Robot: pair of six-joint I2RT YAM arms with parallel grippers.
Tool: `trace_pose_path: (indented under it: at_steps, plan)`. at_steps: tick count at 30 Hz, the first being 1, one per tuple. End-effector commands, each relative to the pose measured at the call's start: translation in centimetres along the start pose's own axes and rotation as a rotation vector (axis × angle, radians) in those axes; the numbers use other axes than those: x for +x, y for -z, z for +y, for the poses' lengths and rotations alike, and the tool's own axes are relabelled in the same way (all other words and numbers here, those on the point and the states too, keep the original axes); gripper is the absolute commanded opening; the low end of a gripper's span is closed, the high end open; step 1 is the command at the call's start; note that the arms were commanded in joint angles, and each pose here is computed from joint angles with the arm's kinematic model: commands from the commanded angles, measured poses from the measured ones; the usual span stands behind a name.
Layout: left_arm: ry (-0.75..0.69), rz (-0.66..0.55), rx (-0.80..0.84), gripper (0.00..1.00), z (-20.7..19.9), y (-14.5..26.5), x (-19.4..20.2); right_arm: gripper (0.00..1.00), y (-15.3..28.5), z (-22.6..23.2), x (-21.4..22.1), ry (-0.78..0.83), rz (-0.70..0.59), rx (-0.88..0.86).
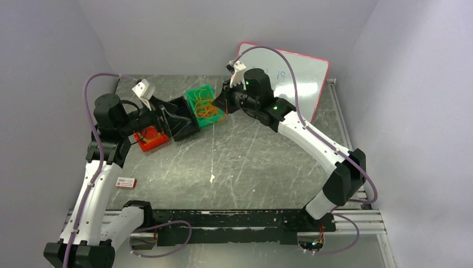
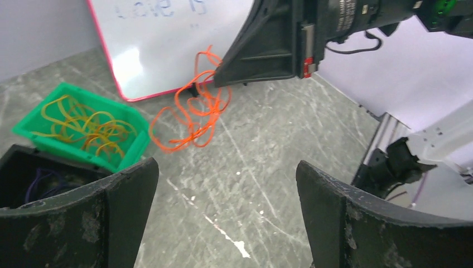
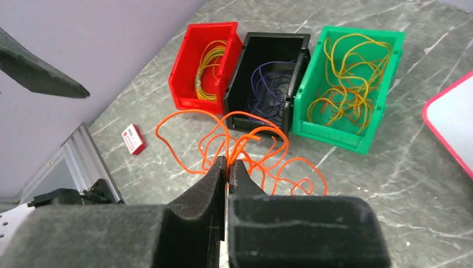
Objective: Untangle the cables
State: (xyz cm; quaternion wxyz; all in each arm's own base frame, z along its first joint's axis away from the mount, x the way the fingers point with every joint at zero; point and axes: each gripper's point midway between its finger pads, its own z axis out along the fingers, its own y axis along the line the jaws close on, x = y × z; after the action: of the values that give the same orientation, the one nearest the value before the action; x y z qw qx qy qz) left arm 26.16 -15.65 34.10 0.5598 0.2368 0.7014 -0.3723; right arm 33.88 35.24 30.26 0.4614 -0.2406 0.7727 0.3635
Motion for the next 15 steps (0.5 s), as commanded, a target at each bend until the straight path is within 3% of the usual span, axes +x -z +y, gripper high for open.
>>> trace_pose_path:
  at_steps: [1,7,15]
  plan:
    - [0.005,-0.008,0.149,0.94,-2.7,-0.7,0.0,0.0,0.7,1.8,-1.4,0.003,-0.042,-0.042]
    - [0.075,0.082,0.122,0.75,-2.1,-2.9,2.2,0.0,1.2,3.4,-1.7,0.02,-0.061,-0.093]
    - [0.108,0.073,0.059,0.66,-0.7,-4.0,2.1,0.0,2.6,4.3,-1.2,0.064,-0.06,-0.112]
